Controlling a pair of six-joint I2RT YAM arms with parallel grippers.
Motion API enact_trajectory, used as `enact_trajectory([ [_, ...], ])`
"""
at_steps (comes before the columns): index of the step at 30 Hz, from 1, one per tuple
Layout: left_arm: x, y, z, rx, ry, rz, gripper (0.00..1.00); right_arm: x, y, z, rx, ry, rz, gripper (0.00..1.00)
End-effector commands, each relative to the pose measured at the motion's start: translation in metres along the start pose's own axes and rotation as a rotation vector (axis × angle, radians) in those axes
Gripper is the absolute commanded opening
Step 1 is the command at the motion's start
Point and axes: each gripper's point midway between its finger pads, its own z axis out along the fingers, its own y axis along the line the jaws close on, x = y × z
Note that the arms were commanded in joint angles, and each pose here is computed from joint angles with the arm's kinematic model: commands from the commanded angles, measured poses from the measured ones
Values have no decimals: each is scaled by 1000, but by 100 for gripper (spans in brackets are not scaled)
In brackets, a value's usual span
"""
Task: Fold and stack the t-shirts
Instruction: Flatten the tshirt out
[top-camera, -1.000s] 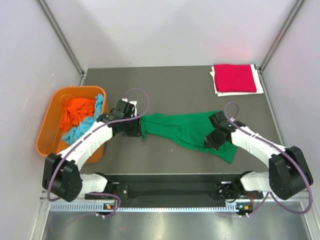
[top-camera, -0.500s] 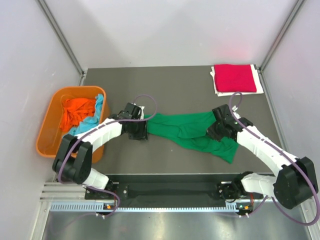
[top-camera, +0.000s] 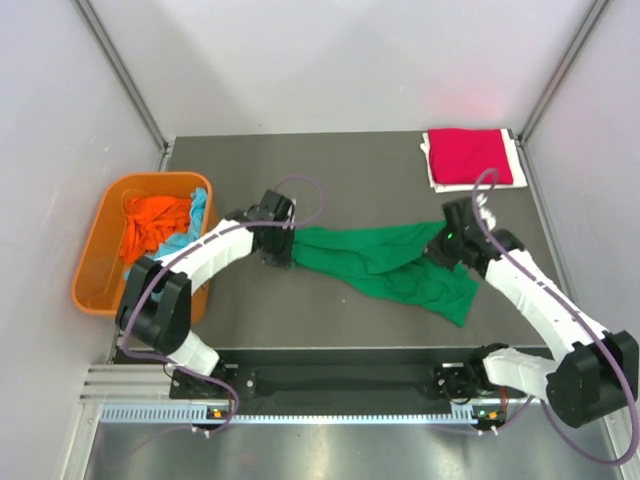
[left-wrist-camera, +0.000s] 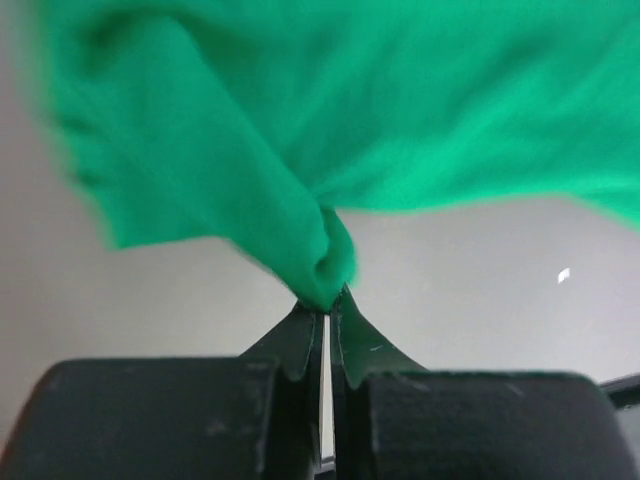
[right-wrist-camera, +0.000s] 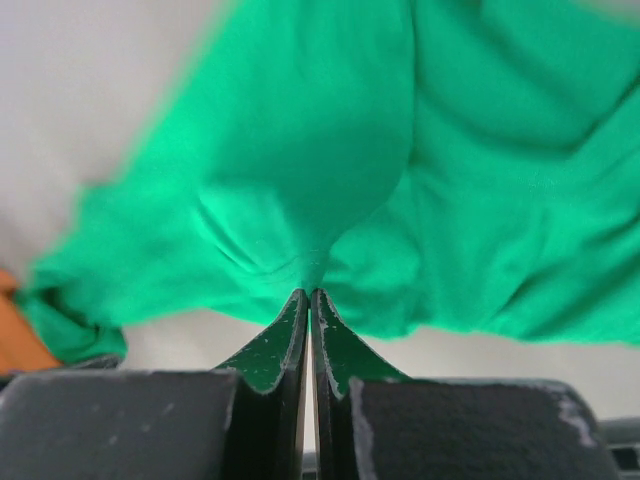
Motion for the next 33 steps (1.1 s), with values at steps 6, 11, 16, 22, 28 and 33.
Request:
enact_trajectory([
  [6, -134, 3, -243, -224, -581, 32, 0, -183, 88, -201, -267, -527, -73, 0],
  [11, -157, -29, -382, -14, -967, 35, 0, -200, 102, -357, -516, -794, -69, 0],
  [16, -110, -69, -489, 354, -1212, 115, 0, -166, 54, -444, -714, -958, 45, 0],
  [22, -58, -95, -509, 580, -1195, 259, 0, -130, 10, -510, -892, -1065, 119, 0],
  [28, -77, -79, -435, 409, -1117, 309, 0, -159, 71, -455, -801, -947, -33, 0],
  [33, -140, -48, -353, 99, -1024, 278, 0, -202, 127, -398, -733, -933, -142, 0],
])
